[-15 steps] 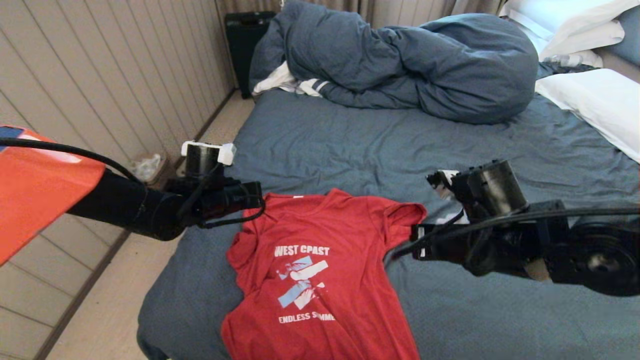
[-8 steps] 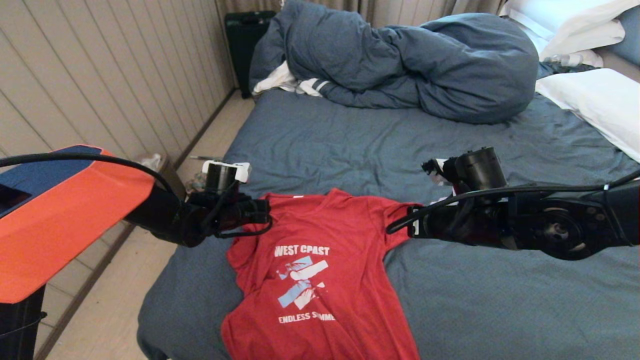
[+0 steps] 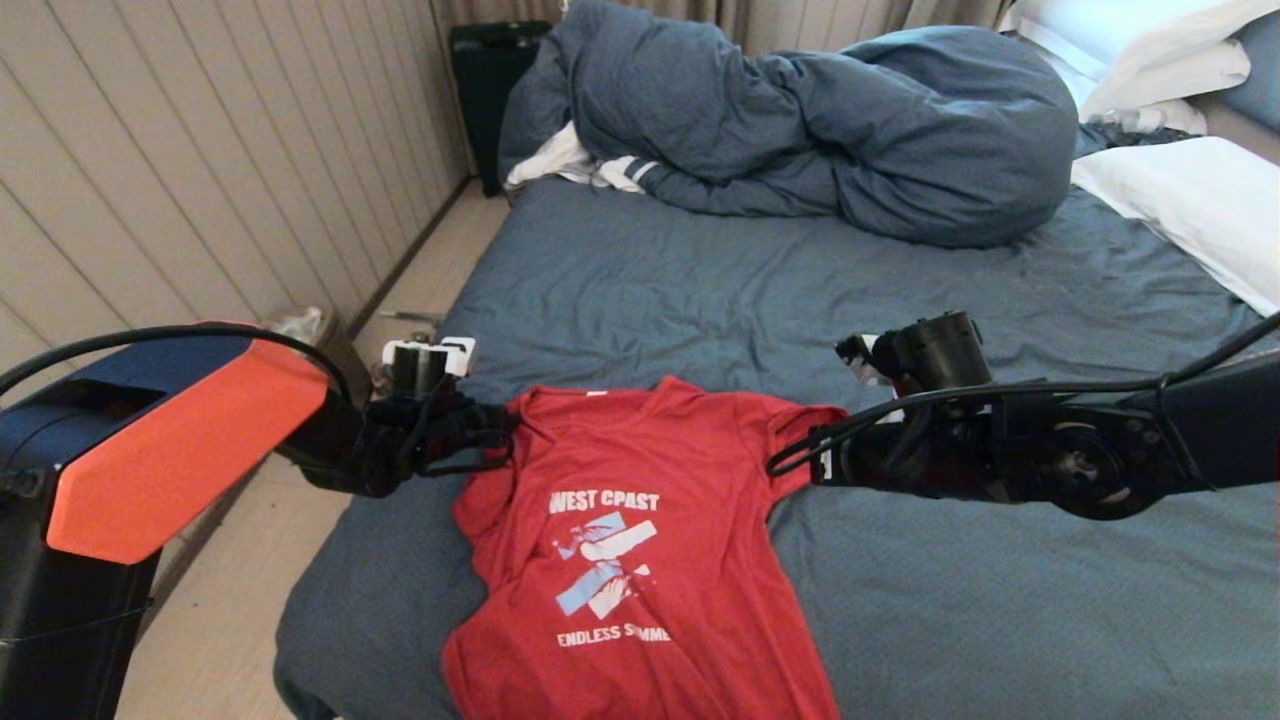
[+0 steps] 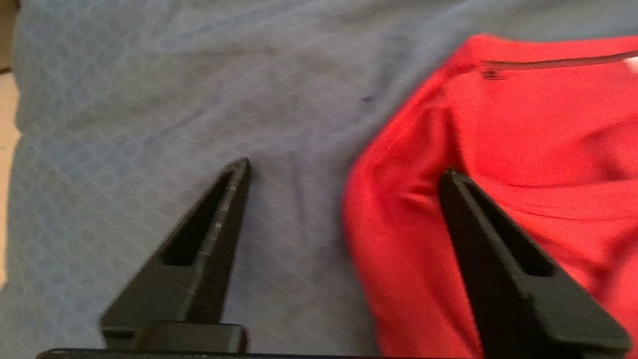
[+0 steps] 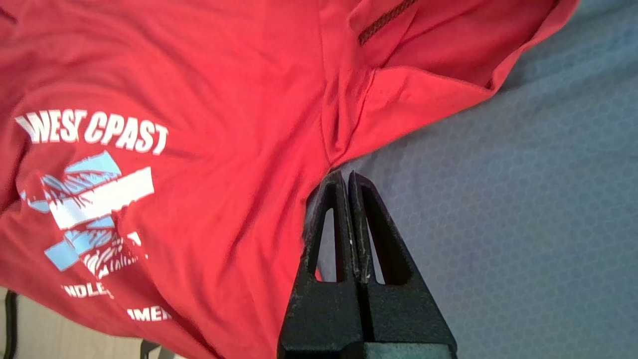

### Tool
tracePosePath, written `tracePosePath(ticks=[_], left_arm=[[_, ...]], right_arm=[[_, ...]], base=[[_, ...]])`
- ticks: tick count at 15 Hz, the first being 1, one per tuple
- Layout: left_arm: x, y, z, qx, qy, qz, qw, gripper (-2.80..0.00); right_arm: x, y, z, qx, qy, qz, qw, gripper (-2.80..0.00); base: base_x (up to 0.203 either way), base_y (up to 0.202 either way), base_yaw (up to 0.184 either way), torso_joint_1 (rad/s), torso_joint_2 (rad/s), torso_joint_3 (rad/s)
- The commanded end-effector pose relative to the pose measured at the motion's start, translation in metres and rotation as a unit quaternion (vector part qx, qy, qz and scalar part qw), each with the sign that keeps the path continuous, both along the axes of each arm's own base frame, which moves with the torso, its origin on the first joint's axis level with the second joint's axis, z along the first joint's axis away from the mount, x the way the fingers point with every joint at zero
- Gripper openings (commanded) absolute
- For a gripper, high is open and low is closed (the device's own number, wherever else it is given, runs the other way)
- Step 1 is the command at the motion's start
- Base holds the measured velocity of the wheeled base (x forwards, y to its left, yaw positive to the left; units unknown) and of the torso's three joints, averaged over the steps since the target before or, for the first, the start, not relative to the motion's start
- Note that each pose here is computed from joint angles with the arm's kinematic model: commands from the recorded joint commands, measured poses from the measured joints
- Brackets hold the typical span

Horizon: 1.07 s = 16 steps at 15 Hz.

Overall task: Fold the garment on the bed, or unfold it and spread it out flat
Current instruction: Unford the red T-shirt

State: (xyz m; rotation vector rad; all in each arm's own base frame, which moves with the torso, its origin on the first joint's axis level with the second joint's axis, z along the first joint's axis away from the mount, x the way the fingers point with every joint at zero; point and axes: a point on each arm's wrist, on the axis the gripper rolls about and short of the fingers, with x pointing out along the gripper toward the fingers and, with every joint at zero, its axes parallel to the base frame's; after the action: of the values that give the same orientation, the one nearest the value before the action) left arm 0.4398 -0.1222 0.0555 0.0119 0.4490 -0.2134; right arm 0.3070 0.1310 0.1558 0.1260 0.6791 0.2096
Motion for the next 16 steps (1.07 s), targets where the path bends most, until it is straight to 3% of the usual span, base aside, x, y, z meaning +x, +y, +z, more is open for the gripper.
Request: tracePosePath(ticks=[1, 9, 10, 16], left_arm=[[0.005, 0.005, -0.011, 0.008, 0.007, 0.005, 0.9999, 0.0], [-0.002, -0.004, -0.015, 0.008, 0.016, -0.008, 0.9998, 0.0], [-0.002, -0.004, -0.015, 0.008, 0.016, -0.008, 0.9998, -2.8], [0.005, -0.005, -0.015, 0.005, 0.0, -0.004, 1.0, -2.8]], right_arm=[[0.002, 0.001, -0.004, -0.001, 0.006, 0.0, 1.0, -2.8], [0.004, -0.002, -0.006, -0.001, 0.009, -0.007, 1.0, -2.8], [0.004, -0.002, -0.006, -0.001, 0.009, -0.008, 1.0, -2.8], [0.004, -0.002, -0.006, -0.001, 0.008, -0.008, 1.0, -2.8]], base=[[0.0, 0.0, 0.0, 0.0, 0.0, 0.0], [0.0, 0.0, 0.0, 0.0, 0.0, 0.0], [0.0, 0.0, 0.0, 0.0, 0.0, 0.0], [0.0, 0.0, 0.0, 0.0, 0.0, 0.0]])
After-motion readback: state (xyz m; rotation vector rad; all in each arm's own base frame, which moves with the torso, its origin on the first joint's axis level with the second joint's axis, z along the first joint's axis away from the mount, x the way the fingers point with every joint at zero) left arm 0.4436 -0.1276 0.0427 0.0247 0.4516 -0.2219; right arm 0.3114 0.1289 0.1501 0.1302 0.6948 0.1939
